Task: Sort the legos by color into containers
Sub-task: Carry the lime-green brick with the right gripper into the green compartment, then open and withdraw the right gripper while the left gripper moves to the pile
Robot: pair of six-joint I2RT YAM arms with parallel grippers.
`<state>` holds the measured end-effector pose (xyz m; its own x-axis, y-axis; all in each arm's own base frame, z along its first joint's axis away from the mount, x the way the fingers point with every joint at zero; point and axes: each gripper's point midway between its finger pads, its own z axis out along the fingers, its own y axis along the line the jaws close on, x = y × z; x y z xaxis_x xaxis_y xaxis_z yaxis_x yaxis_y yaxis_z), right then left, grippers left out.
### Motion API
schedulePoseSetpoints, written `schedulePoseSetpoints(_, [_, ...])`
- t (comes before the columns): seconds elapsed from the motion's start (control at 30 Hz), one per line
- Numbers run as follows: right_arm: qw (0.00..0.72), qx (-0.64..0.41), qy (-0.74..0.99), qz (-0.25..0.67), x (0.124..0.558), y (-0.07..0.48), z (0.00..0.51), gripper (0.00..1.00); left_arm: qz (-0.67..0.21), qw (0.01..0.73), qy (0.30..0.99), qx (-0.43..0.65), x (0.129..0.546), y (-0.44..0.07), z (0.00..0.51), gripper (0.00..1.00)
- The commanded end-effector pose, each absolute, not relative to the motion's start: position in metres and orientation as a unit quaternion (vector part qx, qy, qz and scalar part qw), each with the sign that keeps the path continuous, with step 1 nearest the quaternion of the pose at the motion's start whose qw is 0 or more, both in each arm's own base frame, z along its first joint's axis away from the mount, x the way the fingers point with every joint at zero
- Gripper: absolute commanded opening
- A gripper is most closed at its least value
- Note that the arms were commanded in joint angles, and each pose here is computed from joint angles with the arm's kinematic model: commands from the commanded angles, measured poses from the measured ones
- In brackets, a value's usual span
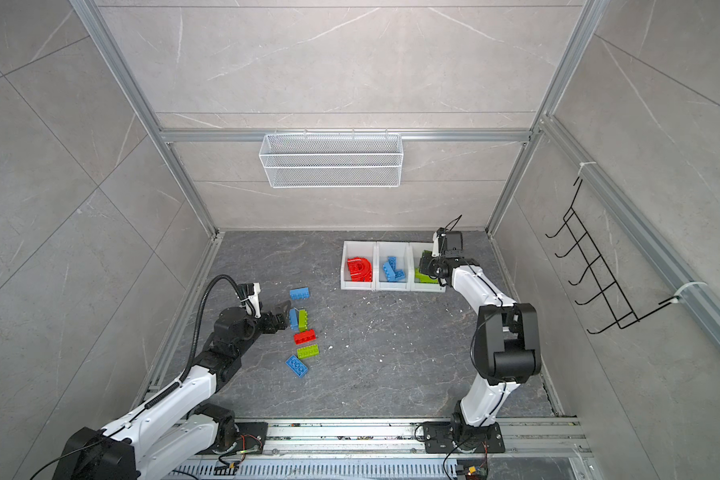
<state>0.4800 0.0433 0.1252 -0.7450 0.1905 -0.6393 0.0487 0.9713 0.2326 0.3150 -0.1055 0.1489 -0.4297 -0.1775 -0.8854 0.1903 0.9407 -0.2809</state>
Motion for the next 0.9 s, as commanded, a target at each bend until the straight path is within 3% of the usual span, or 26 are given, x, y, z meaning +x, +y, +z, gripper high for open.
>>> schedulePoseSetpoints(0.0, [0.342,0.066,0.934,0.082,0.491,0.037,0.115,0.24,-0.176,0.558,0.811,0.010,0.321,-0.107,0.169,1.00])
schedulePoseSetpoints(0.13, [0.334,0.065,0.937,0.080,0.498,0.037,0.104,0.28,-0.173,0.558,0.812,0.005,0.321,-0.105,0.169,1.00])
schedulePoseSetpoints(0.23, [0.329,0.064,0.939,0.074,0.500,0.036,0.102,0.38,-0.164,0.557,0.814,-0.003,0.322,-0.101,0.169,1.00])
schedulePoseSetpoints(0.37, [0.321,0.060,0.942,0.072,0.495,0.035,0.107,0.67,-0.151,0.551,0.821,-0.010,0.324,-0.097,0.165,1.00])
schedulePoseSetpoints(0.43, [0.329,0.062,0.940,0.068,0.490,0.033,0.117,0.76,-0.153,0.549,0.822,-0.008,0.325,-0.099,0.165,1.00])
schedulePoseSetpoints(0.57, [0.360,0.062,0.926,0.099,0.473,0.045,0.155,0.74,-0.155,0.549,0.821,-0.015,0.325,-0.098,0.168,1.00])
schedulePoseSetpoints(0.7, [0.383,0.015,0.909,0.164,0.439,0.101,0.194,0.71,-0.170,0.541,0.824,-0.001,0.323,-0.105,0.172,1.00])
schedulePoseSetpoints(0.87, [0.411,-0.063,0.877,0.242,0.380,0.175,0.210,0.75,-0.158,0.484,0.860,-0.019,0.321,-0.103,0.170,1.00])
